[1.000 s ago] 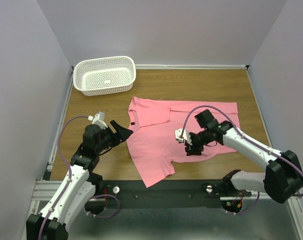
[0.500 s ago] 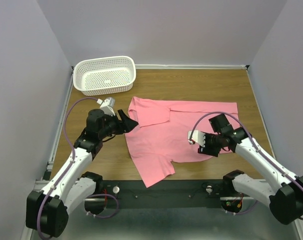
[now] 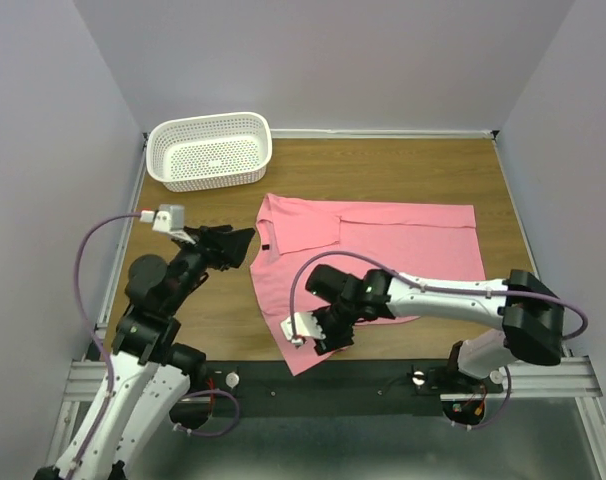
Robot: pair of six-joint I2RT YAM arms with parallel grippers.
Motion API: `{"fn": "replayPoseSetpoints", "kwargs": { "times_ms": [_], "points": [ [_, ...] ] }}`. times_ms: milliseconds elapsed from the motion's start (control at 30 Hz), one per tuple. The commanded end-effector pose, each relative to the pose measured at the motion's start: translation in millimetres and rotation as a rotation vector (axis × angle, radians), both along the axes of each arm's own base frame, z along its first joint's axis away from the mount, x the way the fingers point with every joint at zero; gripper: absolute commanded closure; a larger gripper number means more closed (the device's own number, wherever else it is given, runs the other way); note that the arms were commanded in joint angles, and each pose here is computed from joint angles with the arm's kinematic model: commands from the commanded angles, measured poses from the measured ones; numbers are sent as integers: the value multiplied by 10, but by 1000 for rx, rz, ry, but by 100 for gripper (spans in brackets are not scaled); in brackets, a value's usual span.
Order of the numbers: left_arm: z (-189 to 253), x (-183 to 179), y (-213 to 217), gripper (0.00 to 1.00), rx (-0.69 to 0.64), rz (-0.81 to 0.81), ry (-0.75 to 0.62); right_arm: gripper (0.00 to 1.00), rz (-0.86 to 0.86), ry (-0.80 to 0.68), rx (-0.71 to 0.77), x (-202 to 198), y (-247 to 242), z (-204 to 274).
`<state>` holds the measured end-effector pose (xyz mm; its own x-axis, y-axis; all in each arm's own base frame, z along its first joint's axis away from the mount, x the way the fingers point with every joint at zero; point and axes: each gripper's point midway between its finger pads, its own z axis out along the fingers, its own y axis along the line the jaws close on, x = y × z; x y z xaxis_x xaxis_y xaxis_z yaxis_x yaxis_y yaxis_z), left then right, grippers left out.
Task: Fold and stack the t-shirts
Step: Fold the tshirt
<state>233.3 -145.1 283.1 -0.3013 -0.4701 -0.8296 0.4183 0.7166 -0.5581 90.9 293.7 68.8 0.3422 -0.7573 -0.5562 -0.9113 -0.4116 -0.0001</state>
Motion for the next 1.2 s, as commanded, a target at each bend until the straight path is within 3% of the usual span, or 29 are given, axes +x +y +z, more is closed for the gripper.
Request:
{"fn": "replayPoseSetpoints", "kwargs": {
  "times_ms": [0,233,500,700,767,867,933,967,1100,1167],
  "points": [
    [540,-156,433,20,4,191,-208,43,-38,-80,21,-44,442,-120],
    [953,-647,779,14,-46,285,-385,43,-31,-123,-29,-189,549,-483],
    [1056,-854,883,14,-32,302,-445,49,3,-125,-82,-336,454,-668],
    [1033,-810,830,14,-8,280,-438,50,10,-112,-82,-374,422,-667],
    [1012,-776,774,14,-2,257,-433,54,10,-100,-97,-392,409,-721],
    [994,-738,695,14,11,221,-428,76,4,-94,-126,-394,359,-810],
    [955,-730,550,14,40,143,-430,84,-9,-77,-119,-381,352,-786],
    [947,-721,509,14,50,122,-432,84,-15,-71,-108,-360,364,-757],
    [843,-621,268,14,114,2,-435,99,-83,-15,-21,-176,430,-492],
    [862,-618,146,15,154,-68,-489,99,-134,42,59,-17,464,-246]
  ]
}}
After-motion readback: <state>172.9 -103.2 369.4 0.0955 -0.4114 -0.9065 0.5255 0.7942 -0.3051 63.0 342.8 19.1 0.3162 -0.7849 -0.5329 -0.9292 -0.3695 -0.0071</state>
